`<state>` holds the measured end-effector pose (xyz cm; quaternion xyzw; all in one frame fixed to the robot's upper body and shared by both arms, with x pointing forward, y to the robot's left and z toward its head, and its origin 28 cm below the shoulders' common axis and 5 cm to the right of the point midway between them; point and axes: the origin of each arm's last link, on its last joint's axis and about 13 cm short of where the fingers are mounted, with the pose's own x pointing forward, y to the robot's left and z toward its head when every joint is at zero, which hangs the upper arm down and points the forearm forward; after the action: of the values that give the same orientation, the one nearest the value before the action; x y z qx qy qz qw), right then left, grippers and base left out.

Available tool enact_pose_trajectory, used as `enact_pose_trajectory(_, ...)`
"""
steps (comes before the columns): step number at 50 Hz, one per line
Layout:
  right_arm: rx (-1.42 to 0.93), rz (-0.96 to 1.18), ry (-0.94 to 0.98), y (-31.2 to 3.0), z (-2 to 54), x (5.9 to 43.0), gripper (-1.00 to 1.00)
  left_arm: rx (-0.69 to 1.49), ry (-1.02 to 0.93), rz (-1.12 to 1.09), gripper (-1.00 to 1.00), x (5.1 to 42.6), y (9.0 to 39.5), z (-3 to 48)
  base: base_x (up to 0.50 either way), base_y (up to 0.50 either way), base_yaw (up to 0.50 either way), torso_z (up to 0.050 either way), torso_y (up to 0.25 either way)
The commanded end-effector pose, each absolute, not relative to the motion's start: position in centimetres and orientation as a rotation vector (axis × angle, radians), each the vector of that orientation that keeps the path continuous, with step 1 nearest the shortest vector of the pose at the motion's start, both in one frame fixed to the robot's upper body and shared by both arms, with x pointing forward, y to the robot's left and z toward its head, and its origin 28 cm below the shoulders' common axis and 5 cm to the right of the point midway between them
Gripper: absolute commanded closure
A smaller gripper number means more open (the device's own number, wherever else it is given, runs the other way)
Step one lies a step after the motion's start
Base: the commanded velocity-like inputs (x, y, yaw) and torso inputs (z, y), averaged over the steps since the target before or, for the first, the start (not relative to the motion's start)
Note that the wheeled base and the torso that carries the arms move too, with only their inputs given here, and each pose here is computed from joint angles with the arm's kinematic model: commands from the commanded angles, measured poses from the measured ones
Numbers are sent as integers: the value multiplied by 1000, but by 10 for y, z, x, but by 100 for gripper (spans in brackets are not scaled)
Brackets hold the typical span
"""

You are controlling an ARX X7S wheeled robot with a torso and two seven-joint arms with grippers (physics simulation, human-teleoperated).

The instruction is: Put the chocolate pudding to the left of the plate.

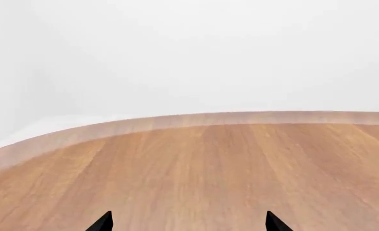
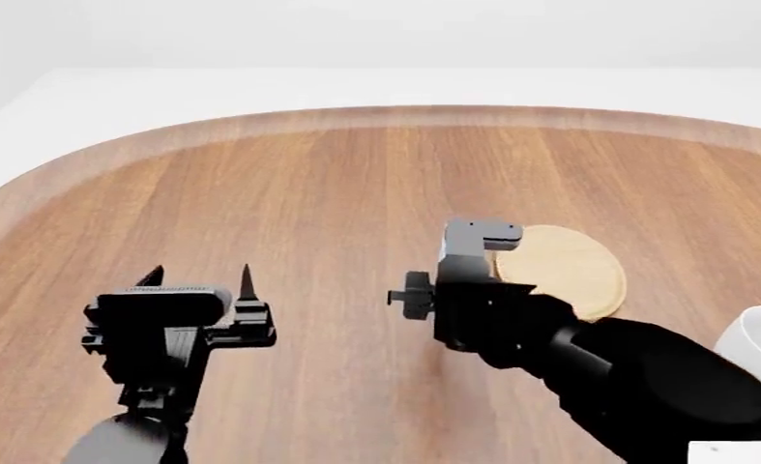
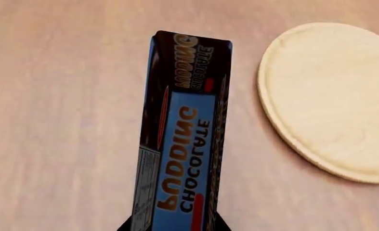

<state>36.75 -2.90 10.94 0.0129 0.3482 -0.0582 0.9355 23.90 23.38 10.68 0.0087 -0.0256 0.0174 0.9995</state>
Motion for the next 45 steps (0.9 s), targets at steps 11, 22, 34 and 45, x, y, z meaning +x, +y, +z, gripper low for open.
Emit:
enact_pose_trajectory(11, -102, 52, 631, -42, 155, 397, 100, 55, 56, 38, -100, 344, 228, 168, 0, 0, 0, 0, 0)
enact_pose_trajectory(22, -106, 29, 627, -55, 173, 407, 100, 72, 132, 40, -100, 407, 215, 185, 0, 0, 0, 0, 0)
enact_pose_trajectory(34, -125, 12, 599, -58, 184, 410, 100, 26, 148, 8, -100, 420, 211, 189, 1, 0, 0, 0, -88)
enact_pose_trajectory(45, -107, 19, 590, -61, 195, 412, 100, 44, 122, 20, -100, 416, 212, 202, 0, 0, 0, 0, -250)
